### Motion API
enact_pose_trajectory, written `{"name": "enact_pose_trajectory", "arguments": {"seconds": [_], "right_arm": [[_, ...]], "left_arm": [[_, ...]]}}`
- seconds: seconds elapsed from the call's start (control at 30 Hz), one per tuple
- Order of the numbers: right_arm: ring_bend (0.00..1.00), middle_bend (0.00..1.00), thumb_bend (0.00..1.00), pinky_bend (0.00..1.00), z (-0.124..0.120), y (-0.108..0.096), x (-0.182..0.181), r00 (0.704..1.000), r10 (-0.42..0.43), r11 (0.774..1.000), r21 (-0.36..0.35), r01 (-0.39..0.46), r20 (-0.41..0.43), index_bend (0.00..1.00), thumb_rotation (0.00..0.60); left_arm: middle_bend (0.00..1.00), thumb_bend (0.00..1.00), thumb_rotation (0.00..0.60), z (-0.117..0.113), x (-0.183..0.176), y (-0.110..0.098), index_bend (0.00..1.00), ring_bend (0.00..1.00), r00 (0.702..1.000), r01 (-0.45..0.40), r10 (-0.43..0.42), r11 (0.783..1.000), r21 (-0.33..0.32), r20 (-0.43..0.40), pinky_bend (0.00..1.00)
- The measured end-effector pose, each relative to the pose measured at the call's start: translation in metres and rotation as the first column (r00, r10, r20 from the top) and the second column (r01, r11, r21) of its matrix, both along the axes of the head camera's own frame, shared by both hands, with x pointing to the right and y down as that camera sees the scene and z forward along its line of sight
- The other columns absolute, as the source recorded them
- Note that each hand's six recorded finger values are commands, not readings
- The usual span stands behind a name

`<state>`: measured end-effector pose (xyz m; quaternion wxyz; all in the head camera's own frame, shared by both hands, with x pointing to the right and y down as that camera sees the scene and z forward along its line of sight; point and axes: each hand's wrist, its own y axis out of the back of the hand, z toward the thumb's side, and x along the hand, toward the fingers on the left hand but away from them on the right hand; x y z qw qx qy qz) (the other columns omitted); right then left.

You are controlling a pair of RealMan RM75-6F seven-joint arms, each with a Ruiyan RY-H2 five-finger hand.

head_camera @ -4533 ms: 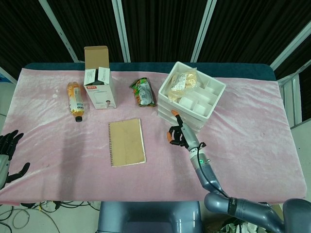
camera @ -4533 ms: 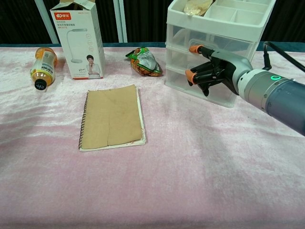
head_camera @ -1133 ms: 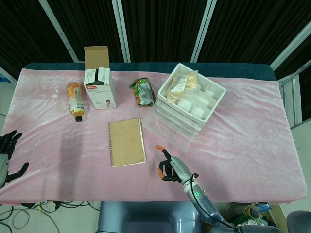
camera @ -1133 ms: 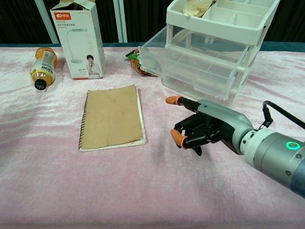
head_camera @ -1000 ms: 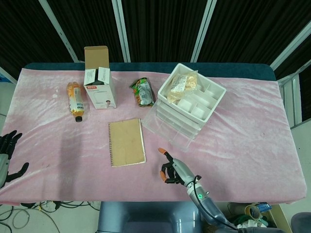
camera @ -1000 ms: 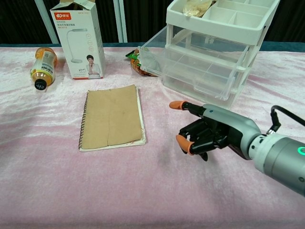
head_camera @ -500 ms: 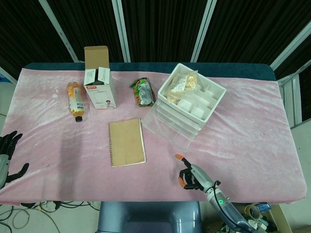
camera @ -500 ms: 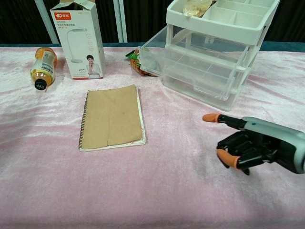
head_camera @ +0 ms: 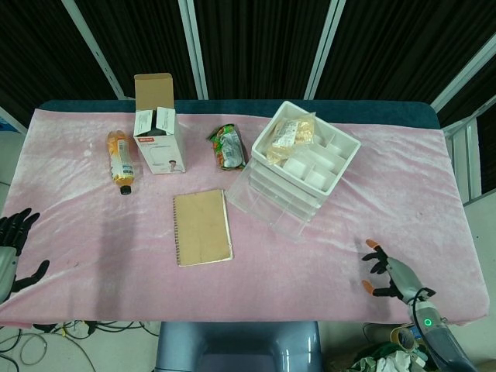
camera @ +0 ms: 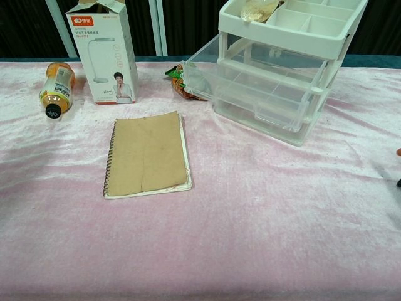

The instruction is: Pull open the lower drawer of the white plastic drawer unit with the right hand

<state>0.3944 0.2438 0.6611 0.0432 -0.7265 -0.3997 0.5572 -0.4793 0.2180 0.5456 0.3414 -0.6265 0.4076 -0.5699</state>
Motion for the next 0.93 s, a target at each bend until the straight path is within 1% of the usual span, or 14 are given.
{"name": "enact_pose_trajectory", "arguments": {"seconds": [0.03,0.07,0.13,0.23,0.3,0.33,0.43,0.53,0.67,0.8,0.93], "right_arm": [[0.24,0.12,0.19,0.25,-0.005,-0.003,0.008,0.999,-0.009,1.000,0.024,0.010,-0.044,0.05,0.600],[0.24,0.11,0.18,0.24,-0.012,-0.007,0.019,0.995,-0.017,0.998,0.060,0.023,-0.101,0.05,0.600],[0.23,0.09,0.17,0.24,-0.026,-0.013,0.033,0.982,-0.019,0.990,0.130,0.044,-0.188,0.05,0.600],[0.22,0.09,0.16,0.23,-0.045,-0.019,0.045,0.965,0.000,0.971,0.231,0.063,-0.262,0.05,0.600],[0.21,0.09,0.16,0.22,-0.060,-0.020,0.050,0.952,0.013,0.947,0.310,0.086,-0.305,0.04,0.600],[0.21,0.09,0.16,0.22,-0.067,-0.020,0.052,0.945,0.017,0.930,0.351,0.104,-0.325,0.04,0.600],[0.21,0.08,0.16,0.21,-0.081,-0.018,0.048,0.932,-0.005,0.893,0.418,0.168,-0.364,0.04,0.600],[0.21,0.07,0.16,0.21,-0.087,-0.014,0.044,0.911,-0.044,0.876,0.423,0.232,-0.409,0.04,0.600],[0.21,0.07,0.16,0.21,-0.094,-0.010,0.042,0.897,-0.062,0.861,0.431,0.269,-0.437,0.04,0.600],[0.21,0.07,0.15,0.21,-0.097,-0.010,0.043,0.905,-0.058,0.860,0.439,0.260,-0.422,0.04,0.600],[0.21,0.07,0.15,0.21,-0.100,-0.011,0.041,0.915,-0.045,0.860,0.450,0.239,-0.401,0.04,0.600]], "left_arm": [[0.01,0.31,0.600,0.000,0.000,0.000,0.06,0.00,1.000,0.001,-0.001,1.000,0.003,-0.002,0.00],[0.01,0.31,0.600,-0.001,0.000,-0.001,0.06,0.00,1.000,0.001,-0.001,1.000,0.007,-0.003,0.00],[0.01,0.31,0.600,-0.002,0.000,-0.001,0.06,0.00,1.000,0.001,-0.001,1.000,0.012,-0.004,0.00],[0.01,0.31,0.600,-0.002,0.000,0.000,0.06,0.00,1.000,0.008,-0.008,1.000,0.008,-0.009,0.00],[0.01,0.31,0.600,-0.001,0.001,0.001,0.06,0.00,1.000,0.011,-0.011,1.000,-0.002,-0.014,0.00],[0.01,0.31,0.600,-0.001,0.001,0.001,0.06,0.00,1.000,0.011,-0.011,1.000,-0.005,-0.016,0.00],[0.01,0.31,0.600,-0.001,0.003,0.002,0.06,0.00,1.000,0.006,-0.006,1.000,-0.012,-0.022,0.00],[0.01,0.31,0.600,-0.002,0.005,0.004,0.06,0.00,1.000,-0.004,0.003,1.000,-0.009,-0.025,0.00],[0.01,0.31,0.600,-0.002,0.005,0.007,0.06,0.00,1.000,-0.009,0.008,1.000,-0.011,-0.018,0.00],[0.01,0.31,0.600,-0.002,0.003,0.006,0.06,0.00,1.000,-0.017,0.017,1.000,-0.005,-0.009,0.00],[0.01,0.31,0.600,-0.004,0.003,0.003,0.06,0.00,1.000,-0.021,0.021,0.999,0.026,-0.015,0.00]]}}
